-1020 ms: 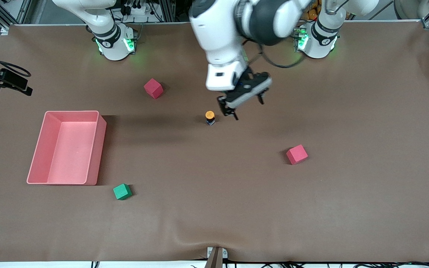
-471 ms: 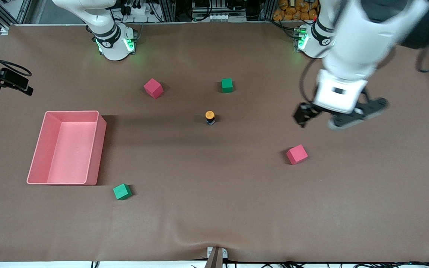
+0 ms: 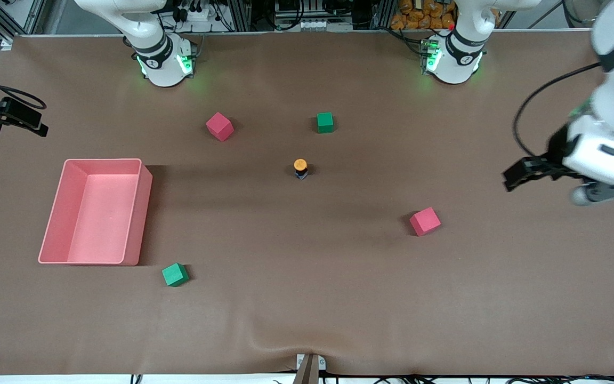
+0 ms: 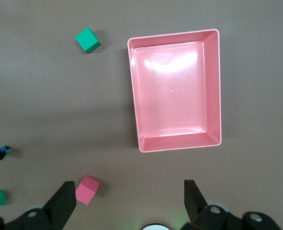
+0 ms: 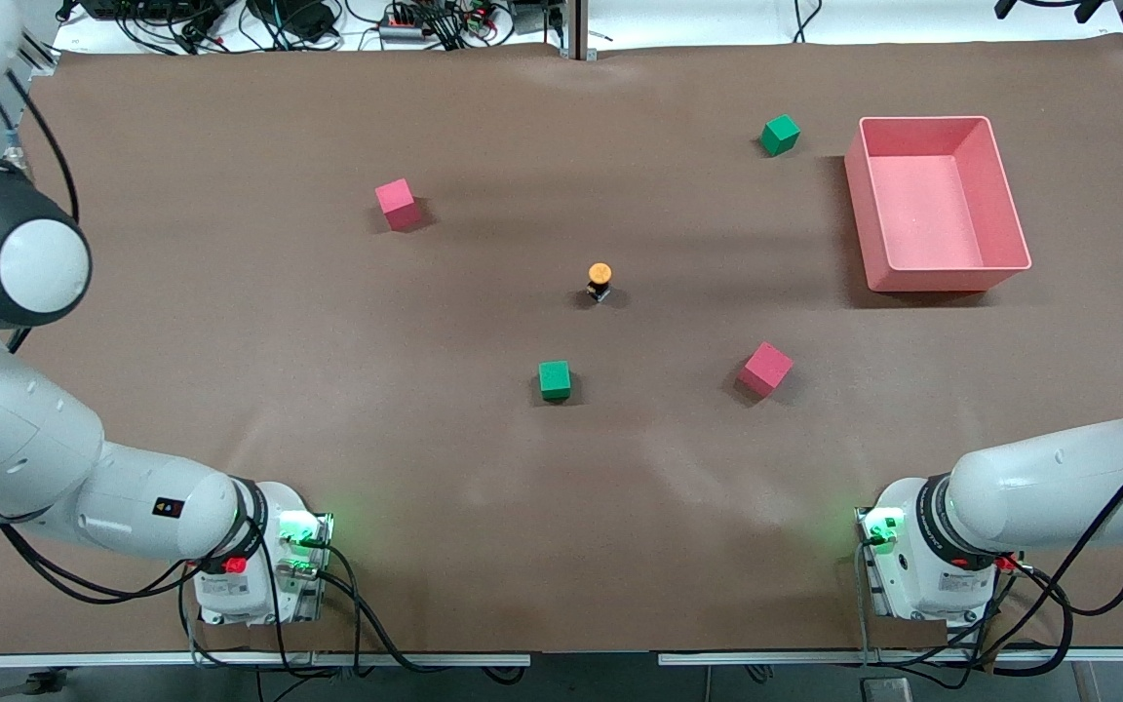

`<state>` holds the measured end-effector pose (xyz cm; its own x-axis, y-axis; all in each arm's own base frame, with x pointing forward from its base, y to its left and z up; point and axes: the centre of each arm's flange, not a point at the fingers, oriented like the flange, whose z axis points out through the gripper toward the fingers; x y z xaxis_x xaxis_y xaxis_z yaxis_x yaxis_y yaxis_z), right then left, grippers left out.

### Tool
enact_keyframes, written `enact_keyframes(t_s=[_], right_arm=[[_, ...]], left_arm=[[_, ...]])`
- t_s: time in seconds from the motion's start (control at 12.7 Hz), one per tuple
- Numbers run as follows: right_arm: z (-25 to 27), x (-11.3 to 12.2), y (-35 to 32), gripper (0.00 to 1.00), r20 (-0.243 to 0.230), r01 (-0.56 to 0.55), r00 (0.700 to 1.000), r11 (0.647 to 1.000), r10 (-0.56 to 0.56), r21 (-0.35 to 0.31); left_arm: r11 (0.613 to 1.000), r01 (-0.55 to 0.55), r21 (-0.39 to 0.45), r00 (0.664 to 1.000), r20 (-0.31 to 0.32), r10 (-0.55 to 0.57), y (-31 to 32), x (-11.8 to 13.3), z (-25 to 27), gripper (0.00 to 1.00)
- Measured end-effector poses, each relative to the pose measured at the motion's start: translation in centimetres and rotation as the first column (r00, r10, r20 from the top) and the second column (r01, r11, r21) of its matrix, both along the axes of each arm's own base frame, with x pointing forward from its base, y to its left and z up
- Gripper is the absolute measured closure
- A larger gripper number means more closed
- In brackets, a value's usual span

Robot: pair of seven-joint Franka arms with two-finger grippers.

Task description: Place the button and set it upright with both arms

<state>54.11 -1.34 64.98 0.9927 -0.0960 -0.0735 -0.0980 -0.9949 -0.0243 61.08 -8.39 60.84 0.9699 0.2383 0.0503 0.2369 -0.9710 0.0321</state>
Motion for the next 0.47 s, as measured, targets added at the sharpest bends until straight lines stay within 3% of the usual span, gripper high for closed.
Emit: enact_keyframes(t_s=[0.24, 0.47], right_arm=[[0.0, 0.0, 0.7, 0.0, -0.005, -0.011, 1.0, 1.0, 0.011, 0.0], [-0.1, -0.2, 1.6, 0.0, -0.017, -0.007, 1.0, 1.0, 0.007, -0.002]], left_arm=[[0.998, -0.024, -0.062, 0.999, 0.035, 0.026, 4.3, -1.7, -0.3, 0.0], [0.997, -0.022, -0.075, 0.997, 0.071, 0.028, 4.1, -6.3, -0.4, 0.0]])
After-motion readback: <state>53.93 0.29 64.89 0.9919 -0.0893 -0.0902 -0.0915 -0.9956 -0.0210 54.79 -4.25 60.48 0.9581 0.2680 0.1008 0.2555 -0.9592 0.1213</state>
